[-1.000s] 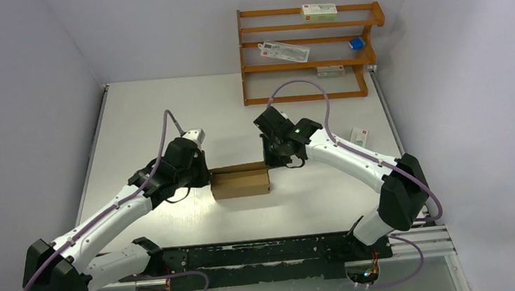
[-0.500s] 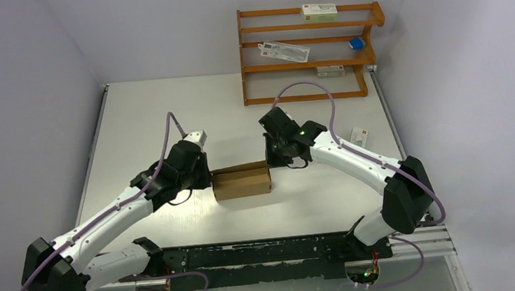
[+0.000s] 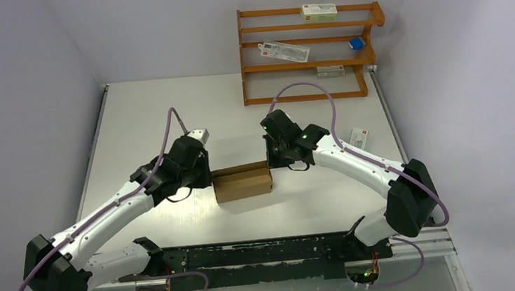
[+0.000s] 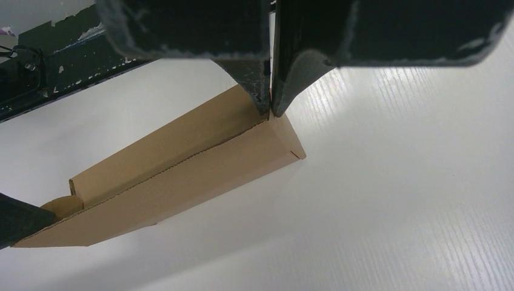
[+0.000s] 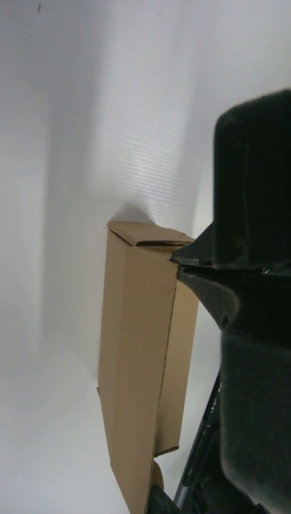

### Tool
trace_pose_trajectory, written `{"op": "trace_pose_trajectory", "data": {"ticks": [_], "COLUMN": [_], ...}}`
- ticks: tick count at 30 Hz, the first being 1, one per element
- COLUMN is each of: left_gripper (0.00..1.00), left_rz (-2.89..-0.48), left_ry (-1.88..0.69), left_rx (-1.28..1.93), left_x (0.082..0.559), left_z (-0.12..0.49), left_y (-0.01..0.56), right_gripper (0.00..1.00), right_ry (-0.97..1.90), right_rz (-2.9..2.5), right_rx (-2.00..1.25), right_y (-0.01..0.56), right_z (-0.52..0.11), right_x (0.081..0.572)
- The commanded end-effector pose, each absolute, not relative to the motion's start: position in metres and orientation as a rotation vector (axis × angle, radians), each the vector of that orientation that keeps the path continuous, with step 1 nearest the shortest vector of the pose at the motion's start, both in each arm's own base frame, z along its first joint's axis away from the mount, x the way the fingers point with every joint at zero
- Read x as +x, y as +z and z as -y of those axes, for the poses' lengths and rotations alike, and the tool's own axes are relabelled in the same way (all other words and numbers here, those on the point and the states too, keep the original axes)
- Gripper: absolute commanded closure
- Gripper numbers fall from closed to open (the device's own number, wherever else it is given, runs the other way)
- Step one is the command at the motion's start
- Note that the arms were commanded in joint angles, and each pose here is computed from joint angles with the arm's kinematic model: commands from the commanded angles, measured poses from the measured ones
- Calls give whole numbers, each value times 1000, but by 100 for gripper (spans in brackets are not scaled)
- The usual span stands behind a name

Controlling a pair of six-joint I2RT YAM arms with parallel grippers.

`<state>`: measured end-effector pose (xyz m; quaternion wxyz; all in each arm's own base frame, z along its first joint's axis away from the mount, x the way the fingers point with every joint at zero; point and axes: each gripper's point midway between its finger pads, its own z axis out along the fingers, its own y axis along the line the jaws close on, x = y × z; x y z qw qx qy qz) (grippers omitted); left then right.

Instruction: Fold the paper box

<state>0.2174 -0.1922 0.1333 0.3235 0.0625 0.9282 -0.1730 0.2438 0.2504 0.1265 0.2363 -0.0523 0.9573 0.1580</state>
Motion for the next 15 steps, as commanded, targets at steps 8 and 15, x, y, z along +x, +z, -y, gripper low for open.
{"op": "trace_pose_trajectory", "data": {"ticks": [8, 15], "left_gripper": [95, 95], "left_rz": [-2458, -2486], "left_ry": [-559, -584], "left_rx": [204, 195], "left_x": [221, 227], "left_z": [220, 223], "left_y": [163, 164], "right_gripper": [100, 100], "right_ry": [244, 187], "right_rz": [-2712, -2696], "right_rx": [-298, -320], "right_y": [101, 103], "right_z": [-241, -245], "right_x": [223, 221]}}
